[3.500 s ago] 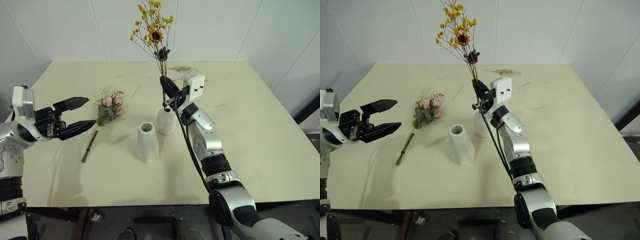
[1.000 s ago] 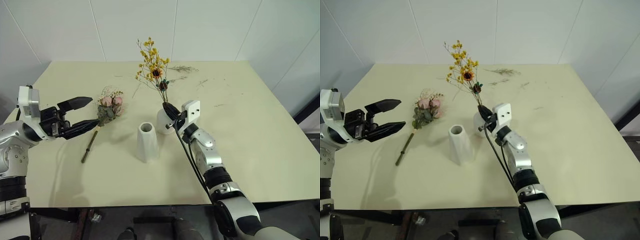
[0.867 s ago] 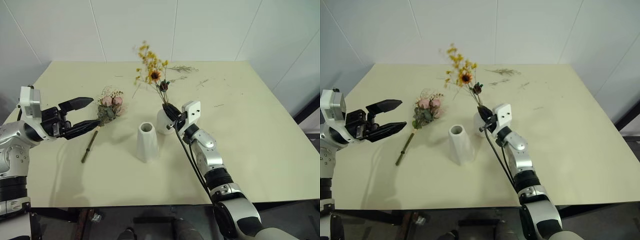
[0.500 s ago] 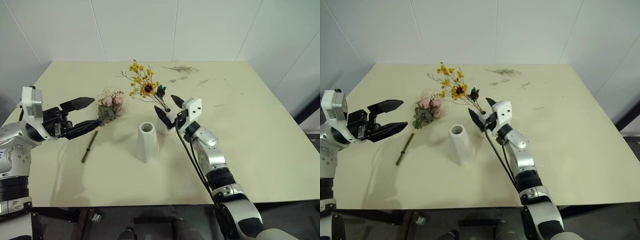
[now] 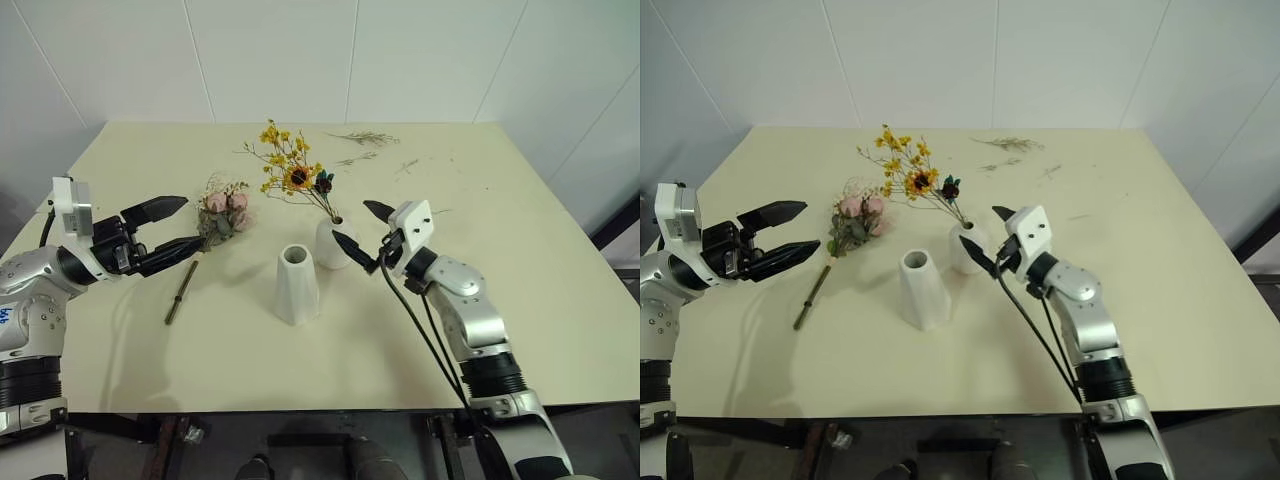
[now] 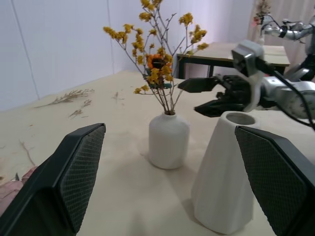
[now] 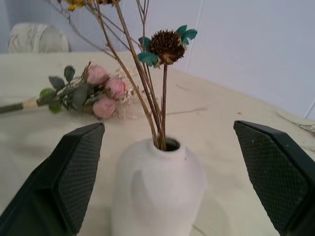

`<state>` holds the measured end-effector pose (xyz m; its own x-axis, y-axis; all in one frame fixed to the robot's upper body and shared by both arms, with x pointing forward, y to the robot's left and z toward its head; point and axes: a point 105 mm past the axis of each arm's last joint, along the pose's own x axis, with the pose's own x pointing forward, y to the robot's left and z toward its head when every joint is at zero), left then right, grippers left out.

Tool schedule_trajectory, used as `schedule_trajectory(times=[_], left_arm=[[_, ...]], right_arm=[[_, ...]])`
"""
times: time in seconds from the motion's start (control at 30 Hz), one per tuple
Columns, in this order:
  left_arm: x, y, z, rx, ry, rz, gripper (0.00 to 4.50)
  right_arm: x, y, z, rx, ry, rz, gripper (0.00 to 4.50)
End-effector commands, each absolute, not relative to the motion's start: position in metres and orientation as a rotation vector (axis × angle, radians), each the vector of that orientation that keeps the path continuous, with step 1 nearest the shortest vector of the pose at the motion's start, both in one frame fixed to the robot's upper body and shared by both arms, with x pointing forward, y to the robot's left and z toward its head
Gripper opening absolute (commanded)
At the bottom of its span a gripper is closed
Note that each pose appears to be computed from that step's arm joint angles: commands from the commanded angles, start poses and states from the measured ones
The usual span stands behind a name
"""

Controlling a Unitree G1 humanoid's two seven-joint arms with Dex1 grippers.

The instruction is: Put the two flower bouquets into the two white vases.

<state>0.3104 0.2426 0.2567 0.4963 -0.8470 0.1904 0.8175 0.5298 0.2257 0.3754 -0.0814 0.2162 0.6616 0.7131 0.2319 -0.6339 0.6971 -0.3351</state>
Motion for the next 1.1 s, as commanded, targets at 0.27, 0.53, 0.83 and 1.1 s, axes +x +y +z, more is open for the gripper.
schedule_trajectory(times=[0.27, 0.53, 0.83, 1.1], left_arm=[[0.330, 0.248, 0.258, 0.134, -0.272, -0.798, 4.50], [0.340, 0.245, 0.241, 0.074, -0.140, -0.662, 4.50], [0.354, 0.244, 0.201, 0.066, 0.144, -0.491, 4.50], [0.386, 0.251, 0.173, 0.115, 0.344, -0.361, 4.50]], right_arm=[[0.346, -0.103, 0.252, -0.292, -0.275, 0.914, 4.45], [0.312, -0.108, 0.264, -0.321, -0.218, 1.123, 4.45], [0.285, -0.123, 0.272, -0.306, -0.195, 1.254, 4.45], [0.288, -0.130, 0.279, -0.306, -0.188, 1.230, 4.45]])
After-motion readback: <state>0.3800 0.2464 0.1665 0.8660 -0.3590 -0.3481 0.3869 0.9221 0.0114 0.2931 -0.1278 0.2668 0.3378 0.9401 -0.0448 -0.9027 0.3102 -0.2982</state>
